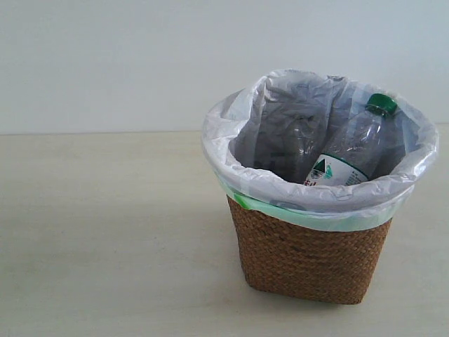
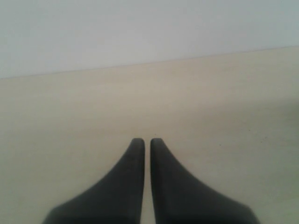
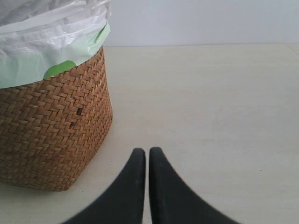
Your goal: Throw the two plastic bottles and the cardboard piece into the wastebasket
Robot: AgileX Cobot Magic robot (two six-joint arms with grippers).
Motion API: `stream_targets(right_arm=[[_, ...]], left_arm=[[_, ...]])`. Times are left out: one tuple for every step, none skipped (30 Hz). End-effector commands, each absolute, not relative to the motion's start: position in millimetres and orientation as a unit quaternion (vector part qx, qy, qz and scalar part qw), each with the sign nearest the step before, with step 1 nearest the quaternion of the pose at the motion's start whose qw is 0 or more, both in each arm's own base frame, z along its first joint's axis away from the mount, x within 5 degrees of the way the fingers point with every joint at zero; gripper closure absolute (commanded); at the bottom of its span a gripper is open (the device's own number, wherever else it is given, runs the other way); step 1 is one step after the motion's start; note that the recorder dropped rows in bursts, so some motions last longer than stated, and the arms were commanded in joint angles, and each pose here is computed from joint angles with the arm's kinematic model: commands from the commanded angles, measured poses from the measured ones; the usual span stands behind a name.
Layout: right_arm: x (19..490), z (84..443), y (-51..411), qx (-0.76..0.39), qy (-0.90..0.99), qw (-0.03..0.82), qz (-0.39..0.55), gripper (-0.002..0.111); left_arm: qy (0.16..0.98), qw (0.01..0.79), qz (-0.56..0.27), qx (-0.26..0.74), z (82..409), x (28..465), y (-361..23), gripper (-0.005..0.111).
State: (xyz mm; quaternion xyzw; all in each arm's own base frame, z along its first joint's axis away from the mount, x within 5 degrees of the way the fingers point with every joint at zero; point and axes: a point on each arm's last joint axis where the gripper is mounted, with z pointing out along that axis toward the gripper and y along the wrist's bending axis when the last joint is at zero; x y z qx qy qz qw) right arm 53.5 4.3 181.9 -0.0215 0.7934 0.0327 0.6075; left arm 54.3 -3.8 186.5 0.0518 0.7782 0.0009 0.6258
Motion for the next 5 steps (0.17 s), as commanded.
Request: stream_targets(right_arm=[[53.5, 182.7, 3.8, -0.022, 0.79, 0.612, 0.027, 0.108], [53.5, 182.7, 3.8, -0.022, 0.79, 0.612, 0.027, 0.108], [53.5, 182.7, 3.8, -0.022, 0.79, 0.612, 0.027, 0.108], [53.5, 182.7, 3.8, -0.022, 0.79, 0.612, 0.027, 0.108], [53.5, 182.7, 3.8, -0.022, 0.79, 0.612, 0.027, 0.108]], left_arm=[[0.778, 0.627, -0.001, 0.047, 185.8, 54.2, -3.6, 0.103], [0.778, 0.627, -0.001, 0.047, 185.8, 54.2, -3.6, 0.103], [0.778, 0.627, -0.001, 0.047, 185.8, 54.2, -3.6, 0.103], [0.778, 0.627, -0.001, 0.047, 185.8, 54.2, -3.6, 0.103], [0.778, 0.627, -0.001, 0.047, 185.8, 54.2, -3.6, 0.103]])
